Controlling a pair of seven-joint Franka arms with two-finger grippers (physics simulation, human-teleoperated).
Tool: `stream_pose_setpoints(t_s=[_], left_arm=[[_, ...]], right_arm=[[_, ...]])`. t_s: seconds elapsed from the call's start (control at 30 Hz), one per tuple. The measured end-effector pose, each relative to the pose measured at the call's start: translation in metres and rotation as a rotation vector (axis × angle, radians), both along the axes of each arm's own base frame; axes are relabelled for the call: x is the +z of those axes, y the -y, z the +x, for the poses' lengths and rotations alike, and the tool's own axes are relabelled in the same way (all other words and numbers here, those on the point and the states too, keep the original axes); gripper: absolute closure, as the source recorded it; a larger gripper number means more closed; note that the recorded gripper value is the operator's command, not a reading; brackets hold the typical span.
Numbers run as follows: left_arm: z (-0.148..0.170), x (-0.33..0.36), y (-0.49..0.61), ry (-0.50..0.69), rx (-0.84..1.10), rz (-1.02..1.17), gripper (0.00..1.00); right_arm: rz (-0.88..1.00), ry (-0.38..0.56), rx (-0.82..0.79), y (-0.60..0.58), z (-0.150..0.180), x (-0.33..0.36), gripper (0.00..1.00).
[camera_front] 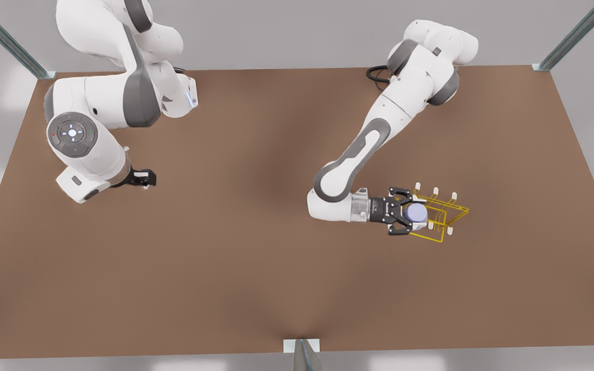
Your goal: Place the cup on the cup holder
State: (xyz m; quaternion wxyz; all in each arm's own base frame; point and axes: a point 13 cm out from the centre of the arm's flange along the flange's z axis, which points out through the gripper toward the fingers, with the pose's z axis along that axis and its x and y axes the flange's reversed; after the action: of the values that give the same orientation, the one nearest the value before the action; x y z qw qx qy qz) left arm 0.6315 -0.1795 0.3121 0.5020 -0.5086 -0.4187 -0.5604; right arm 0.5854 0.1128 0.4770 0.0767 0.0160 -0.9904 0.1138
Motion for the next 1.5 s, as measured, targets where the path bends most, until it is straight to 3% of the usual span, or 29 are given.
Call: stream_pose_setpoints(t_s=[0.5,1.2,1.23,1.27,1.5], left_arm=[[0.012,-0.049,-0.021,-0.043,0.002,-0.096,0.35],[-0.047,-0.088,-0.014,-0.061,0.097,-0.149,0.35],[-0.048,-0.09,-0.013,-0.057,0.098,-0.152,0.23],[-0.05,-0.091,-0.013,-0.053,0.1,-0.154,0.0],[-0.051,-0.089,-0.015,-0.017,0.113,-0.166,0.0]], right_arm=[[-0.012,-0.012,0.001,-0.019,-0.008,-0.003,0.0],[-0.015,-0.003,-0.013,-0.02,-0.007,-0.002,0.0],[-0.015,-0.002,-0.013,-0.021,-0.007,-0.002,0.0],[-0.015,-0.001,-0.014,-0.02,-0.006,-0.002,0.0],[-0.009,0.033,-0.033,-0.011,0.002,0.007,0.0]])
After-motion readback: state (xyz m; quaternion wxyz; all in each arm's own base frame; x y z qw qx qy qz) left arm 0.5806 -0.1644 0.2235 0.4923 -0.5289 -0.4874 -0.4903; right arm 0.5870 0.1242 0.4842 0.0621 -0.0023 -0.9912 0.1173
